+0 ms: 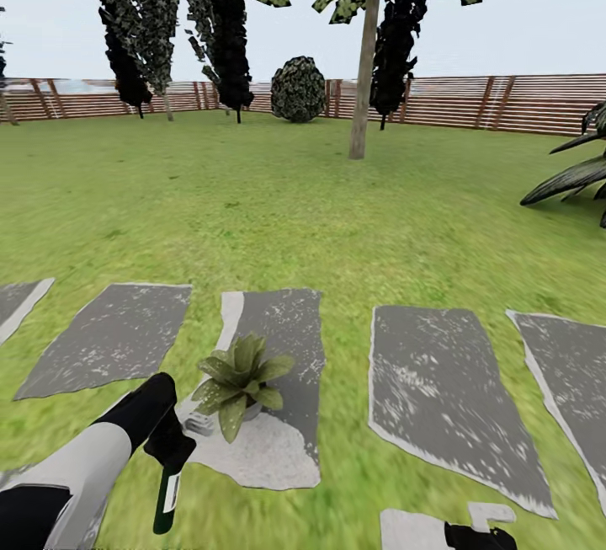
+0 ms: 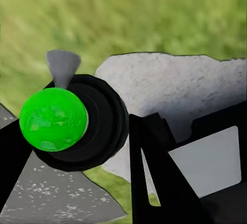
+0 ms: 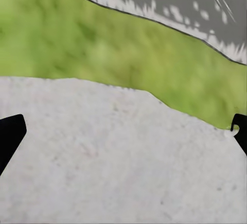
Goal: Pick up the pesticide atomizer in the garden and spray insectifuge to fully cover both potted plants in the garden.
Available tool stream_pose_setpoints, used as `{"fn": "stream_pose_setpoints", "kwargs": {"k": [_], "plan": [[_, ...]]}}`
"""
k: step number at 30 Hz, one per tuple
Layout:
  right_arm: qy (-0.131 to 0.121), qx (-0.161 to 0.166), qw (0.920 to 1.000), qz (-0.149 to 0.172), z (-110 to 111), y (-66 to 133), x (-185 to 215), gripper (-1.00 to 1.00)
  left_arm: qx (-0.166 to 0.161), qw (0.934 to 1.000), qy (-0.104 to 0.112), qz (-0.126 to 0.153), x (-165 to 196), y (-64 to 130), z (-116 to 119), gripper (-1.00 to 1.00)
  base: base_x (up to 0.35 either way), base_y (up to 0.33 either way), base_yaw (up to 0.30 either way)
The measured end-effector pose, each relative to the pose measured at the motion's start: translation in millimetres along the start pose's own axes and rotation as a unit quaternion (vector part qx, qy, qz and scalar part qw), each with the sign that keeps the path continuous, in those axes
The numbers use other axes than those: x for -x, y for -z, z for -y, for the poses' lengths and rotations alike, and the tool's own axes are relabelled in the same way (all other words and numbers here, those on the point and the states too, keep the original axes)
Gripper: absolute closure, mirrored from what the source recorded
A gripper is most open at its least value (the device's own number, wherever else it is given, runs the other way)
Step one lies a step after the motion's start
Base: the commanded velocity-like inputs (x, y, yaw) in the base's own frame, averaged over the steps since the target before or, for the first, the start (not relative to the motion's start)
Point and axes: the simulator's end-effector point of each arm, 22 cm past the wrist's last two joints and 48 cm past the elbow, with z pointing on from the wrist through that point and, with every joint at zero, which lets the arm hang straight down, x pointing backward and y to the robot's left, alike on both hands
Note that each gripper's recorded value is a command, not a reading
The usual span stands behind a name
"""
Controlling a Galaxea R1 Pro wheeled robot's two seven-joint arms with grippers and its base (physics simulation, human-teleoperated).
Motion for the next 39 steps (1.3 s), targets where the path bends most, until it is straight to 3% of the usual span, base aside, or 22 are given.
{"fn": "stream_pose_setpoints", "kwargs": {"k": [5,11,13,20,30,39], "plan": [[0.002,-0.003,1.0,-0.002,5,-0.2,-2,-1.0,-0.004,0.9999,-0.007,0.008,12,10.2,4,1.0,0.0,0.0,0.004],[0.004,-0.004,1.0,-0.002,7,-0.3,-2,-1.0,-0.029,0.9946,-0.097,-0.021,34,57.2,33,1.0,0.0,0.0,0.0],[0.004,-0.004,1.0,-0.002,6,-0.3,-2,-1.0,-0.025,0.9933,-0.11,-0.027,38,69.9,31,1.0,0.0,0.0,0.0],[0.003,-0.001,1.0,-0.002,2,-0.1,-1,-1.0,-0.008,0.9955,-0.089,-0.032,26,82.4,-7,1.0,0.0,0.0,0.036],[0.002,0.001,1.0,0.0,-1,0.1,0,-1.0,-0.012,0.9958,-0.084,-0.034,23,79.3,-7,1.0,0.028,-0.06,0.26],[0.002,0.0,1.0,0.0,1,0.1,0,-1.0,-0.014,0.9954,-0.088,-0.035,22,75.6,-3,1.0,0.208,-0.208,0.042]]}}
